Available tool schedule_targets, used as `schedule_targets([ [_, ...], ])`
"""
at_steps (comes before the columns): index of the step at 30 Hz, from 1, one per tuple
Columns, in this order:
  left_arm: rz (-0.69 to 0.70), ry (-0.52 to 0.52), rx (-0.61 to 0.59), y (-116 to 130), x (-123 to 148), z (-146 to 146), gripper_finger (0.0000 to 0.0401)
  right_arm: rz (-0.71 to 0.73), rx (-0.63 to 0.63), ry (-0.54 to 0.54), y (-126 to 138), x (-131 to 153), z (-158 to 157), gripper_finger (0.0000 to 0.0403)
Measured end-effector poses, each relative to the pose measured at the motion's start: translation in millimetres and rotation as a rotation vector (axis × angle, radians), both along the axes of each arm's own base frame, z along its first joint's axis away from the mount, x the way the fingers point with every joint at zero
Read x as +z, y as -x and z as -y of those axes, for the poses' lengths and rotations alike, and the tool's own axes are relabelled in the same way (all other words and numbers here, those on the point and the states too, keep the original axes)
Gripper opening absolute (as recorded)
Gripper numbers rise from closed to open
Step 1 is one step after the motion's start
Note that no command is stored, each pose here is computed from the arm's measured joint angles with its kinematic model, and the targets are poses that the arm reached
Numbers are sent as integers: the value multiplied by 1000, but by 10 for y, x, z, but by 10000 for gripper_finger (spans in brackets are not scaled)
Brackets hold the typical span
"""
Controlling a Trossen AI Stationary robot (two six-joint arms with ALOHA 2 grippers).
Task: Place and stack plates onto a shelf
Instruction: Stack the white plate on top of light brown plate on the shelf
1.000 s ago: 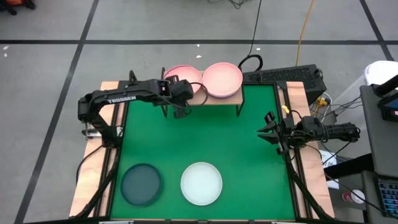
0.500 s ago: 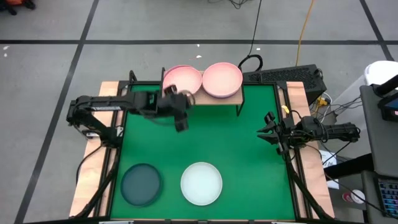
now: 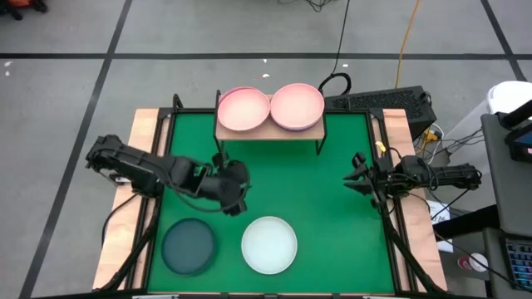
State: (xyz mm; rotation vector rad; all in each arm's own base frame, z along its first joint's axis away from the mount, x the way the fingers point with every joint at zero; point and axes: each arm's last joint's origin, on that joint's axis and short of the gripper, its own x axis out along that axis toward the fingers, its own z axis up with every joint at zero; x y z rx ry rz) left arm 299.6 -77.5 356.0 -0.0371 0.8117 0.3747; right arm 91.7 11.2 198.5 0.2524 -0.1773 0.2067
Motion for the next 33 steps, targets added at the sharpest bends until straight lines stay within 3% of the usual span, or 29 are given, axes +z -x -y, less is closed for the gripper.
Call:
schedule_targets([
  [5,-61,64,57,89,-348,192,193,-28,52,-22,-1,-21,-14,80],
  [12,-284,250,79,312,-1062,347,193,-16,36,15,-1,-18,-11,80],
  [18,-377,287,115,450,-1380,345,193,-30,41,13,-3,-30,-12,80],
  [26,-315,219,99,427,-1401,328,193,-69,50,93,-98,-105,-28,80],
  [33,-139,108,146,548,-1068,147,193,-182,20,270,-340,-134,-44,80],
])
